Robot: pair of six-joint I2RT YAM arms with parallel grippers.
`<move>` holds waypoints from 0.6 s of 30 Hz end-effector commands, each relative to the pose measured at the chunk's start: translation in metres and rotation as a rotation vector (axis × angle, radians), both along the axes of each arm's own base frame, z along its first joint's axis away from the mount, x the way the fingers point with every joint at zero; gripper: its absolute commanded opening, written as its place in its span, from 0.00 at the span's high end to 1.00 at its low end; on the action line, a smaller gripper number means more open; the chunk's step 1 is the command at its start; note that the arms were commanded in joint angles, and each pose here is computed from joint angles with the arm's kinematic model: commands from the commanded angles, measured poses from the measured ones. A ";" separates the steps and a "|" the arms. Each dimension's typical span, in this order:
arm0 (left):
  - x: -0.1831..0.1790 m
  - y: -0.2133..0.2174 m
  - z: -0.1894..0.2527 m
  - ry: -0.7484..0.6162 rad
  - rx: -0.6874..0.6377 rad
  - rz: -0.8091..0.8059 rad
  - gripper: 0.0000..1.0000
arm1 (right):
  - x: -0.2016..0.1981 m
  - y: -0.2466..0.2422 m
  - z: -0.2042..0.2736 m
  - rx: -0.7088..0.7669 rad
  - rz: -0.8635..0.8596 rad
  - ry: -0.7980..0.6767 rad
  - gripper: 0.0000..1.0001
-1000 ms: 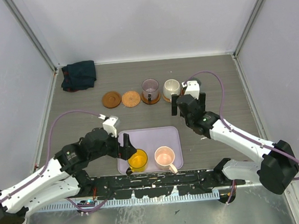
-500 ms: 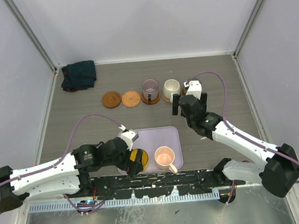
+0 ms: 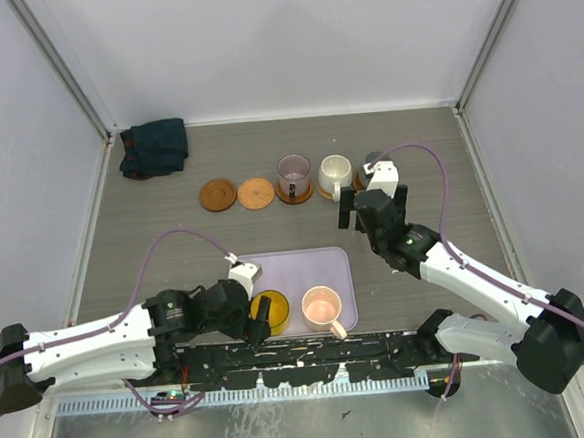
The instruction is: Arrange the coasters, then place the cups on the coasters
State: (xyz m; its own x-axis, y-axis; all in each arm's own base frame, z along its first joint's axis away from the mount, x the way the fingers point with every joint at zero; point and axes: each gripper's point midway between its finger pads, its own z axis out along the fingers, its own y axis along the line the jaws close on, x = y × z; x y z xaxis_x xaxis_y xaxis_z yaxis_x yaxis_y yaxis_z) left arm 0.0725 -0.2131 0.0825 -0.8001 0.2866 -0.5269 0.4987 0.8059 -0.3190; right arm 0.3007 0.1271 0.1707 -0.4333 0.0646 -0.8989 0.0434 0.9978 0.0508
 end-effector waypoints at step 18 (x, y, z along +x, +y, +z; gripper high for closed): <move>0.012 -0.011 -0.012 -0.036 0.001 0.039 0.52 | 0.001 0.006 0.003 0.071 0.003 -0.020 0.00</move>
